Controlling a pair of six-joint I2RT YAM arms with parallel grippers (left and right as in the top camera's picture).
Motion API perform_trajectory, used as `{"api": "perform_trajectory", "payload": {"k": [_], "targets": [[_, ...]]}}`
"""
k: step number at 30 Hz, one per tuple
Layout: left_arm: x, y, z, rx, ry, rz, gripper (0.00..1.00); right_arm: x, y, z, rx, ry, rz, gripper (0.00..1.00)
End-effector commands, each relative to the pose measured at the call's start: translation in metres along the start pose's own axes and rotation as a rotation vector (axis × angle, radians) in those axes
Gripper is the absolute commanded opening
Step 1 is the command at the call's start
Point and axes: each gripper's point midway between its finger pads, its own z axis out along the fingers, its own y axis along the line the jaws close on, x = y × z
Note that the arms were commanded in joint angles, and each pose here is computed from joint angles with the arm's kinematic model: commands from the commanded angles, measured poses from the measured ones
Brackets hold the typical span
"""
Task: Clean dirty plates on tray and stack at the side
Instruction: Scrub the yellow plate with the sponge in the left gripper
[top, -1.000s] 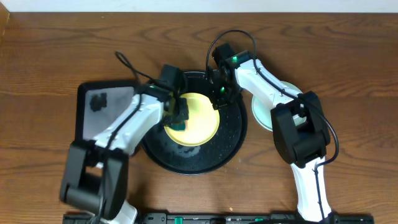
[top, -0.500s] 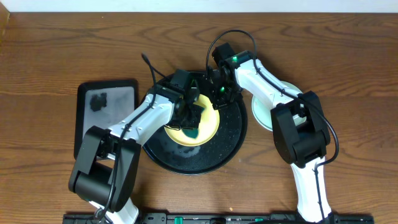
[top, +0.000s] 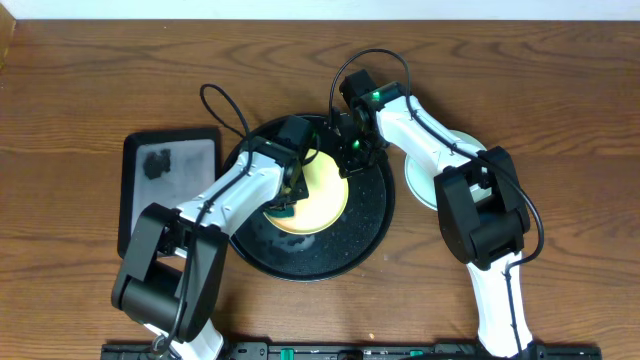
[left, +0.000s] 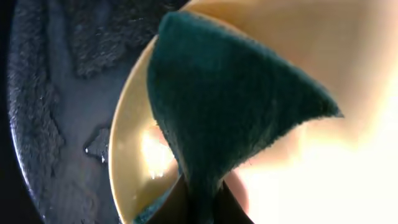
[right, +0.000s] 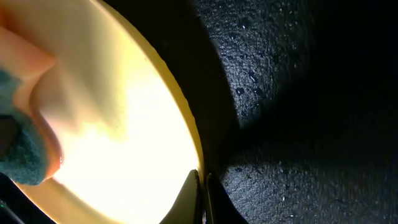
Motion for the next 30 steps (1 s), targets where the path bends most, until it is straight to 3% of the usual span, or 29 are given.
{"api": "perform_trajectory", "payload": {"k": [1, 5, 12, 21, 27, 30], "targets": [[0.036, -0.044, -0.003, 0.312, 0.177, 0.339, 0.08, -0.001, -0.002, 0.003, 0.011, 0.004, -0.012, 0.01], [0.051, -0.070, -0.017, 0.508, 0.212, 0.483, 0.08, -0.001, -0.002, 0.003, 0.011, 0.004, -0.013, 0.01], [0.020, -0.082, -0.014, 0.506, 0.063, 0.490, 0.07, 0.000, -0.002, 0.003, 0.011, 0.008, -0.011, 0.01], [-0.050, -0.001, 0.004, 0.002, -0.196, 0.090, 0.07, 0.002, -0.002, 0.003, 0.012, 0.016, -0.008, 0.01], [-0.046, 0.034, 0.007, -0.094, -0.159, -0.107, 0.07, 0.004, -0.007, 0.003, 0.041, 0.021, 0.017, 0.01], [-0.032, 0.041, 0.009, -0.115, -0.098, -0.133, 0.07, 0.004, -0.020, 0.002, 0.118, 0.016, 0.095, 0.04]]}}
